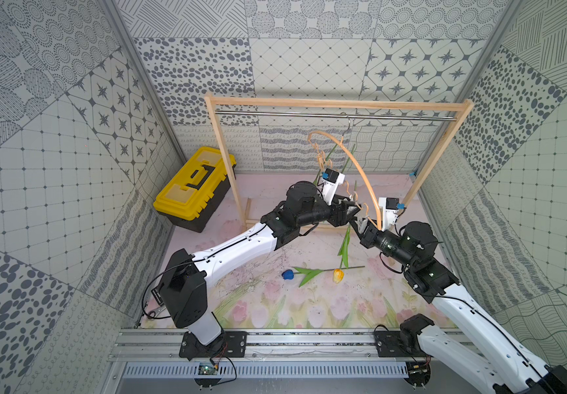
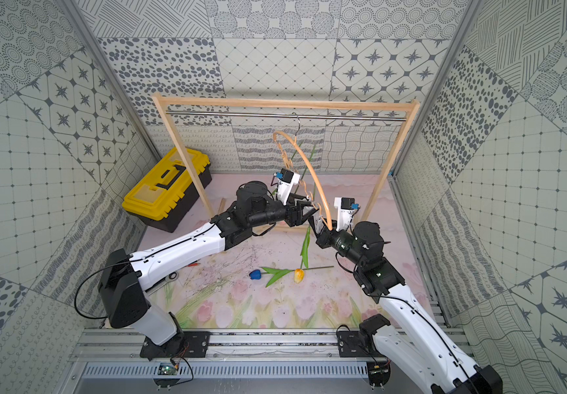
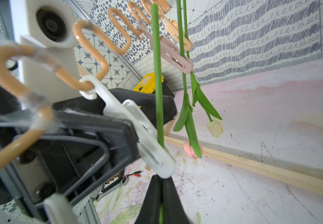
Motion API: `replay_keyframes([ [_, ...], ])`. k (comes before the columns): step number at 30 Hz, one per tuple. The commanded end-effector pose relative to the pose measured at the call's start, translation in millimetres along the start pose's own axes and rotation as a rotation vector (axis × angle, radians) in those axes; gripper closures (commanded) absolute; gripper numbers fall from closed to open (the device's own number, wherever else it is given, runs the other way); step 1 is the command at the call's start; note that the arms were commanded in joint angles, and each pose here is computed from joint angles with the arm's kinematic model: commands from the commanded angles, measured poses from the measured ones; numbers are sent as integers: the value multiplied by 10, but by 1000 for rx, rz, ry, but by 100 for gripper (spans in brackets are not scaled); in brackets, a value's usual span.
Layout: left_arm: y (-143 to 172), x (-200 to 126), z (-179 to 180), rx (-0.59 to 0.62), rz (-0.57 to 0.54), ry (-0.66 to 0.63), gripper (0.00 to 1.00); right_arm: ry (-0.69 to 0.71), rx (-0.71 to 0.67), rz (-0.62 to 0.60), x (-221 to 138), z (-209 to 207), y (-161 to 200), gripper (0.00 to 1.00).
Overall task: Dry the flowers on a clothes hanger
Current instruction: Clamp the flower onto the hanger, then pick up the flower at the center of the board.
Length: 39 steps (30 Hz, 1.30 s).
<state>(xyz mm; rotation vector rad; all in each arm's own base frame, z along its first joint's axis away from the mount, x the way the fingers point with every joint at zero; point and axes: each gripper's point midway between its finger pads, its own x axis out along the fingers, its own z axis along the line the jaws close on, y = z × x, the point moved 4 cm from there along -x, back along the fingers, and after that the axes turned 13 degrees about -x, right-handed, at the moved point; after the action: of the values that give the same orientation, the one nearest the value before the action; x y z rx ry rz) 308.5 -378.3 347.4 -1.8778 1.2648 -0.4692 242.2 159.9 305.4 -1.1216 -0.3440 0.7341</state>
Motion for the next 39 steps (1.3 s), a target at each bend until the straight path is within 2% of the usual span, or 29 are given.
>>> replay_keyframes([
  [1,-54,-84,-7,32,-28,-15,39,17,-24,-21,-59,-10,-1,72],
  [8,-22,-277,179,30,-46,-83,34,169,-12,44,-289,-206,250,56],
  [9,-20,-310,212,28,-48,-96,33,199,-9,53,-345,-239,286,47],
  [10,-3,-330,244,28,-46,-108,33,229,-7,59,-396,-270,312,43],
  [14,122,-482,414,52,-28,-206,33,355,12,99,-620,-398,442,42],
  [20,618,-820,835,95,51,-408,36,523,84,208,-846,-574,670,42],
  [23,929,-925,1016,129,141,-471,39,575,136,266,-874,-635,786,42],
  [26,1232,-926,1083,156,256,-445,42,600,174,309,-853,-670,853,44],
  [29,1634,-780,989,288,427,-333,42,611,192,316,-840,-682,855,44],
  [30,1755,-701,1014,331,466,-331,44,612,198,311,-836,-683,843,44],
  [35,2307,-330,1150,397,678,-300,53,611,221,310,-830,-693,844,45],
  [39,2569,-141,1226,488,772,-291,62,611,224,307,-874,-683,843,46],
])
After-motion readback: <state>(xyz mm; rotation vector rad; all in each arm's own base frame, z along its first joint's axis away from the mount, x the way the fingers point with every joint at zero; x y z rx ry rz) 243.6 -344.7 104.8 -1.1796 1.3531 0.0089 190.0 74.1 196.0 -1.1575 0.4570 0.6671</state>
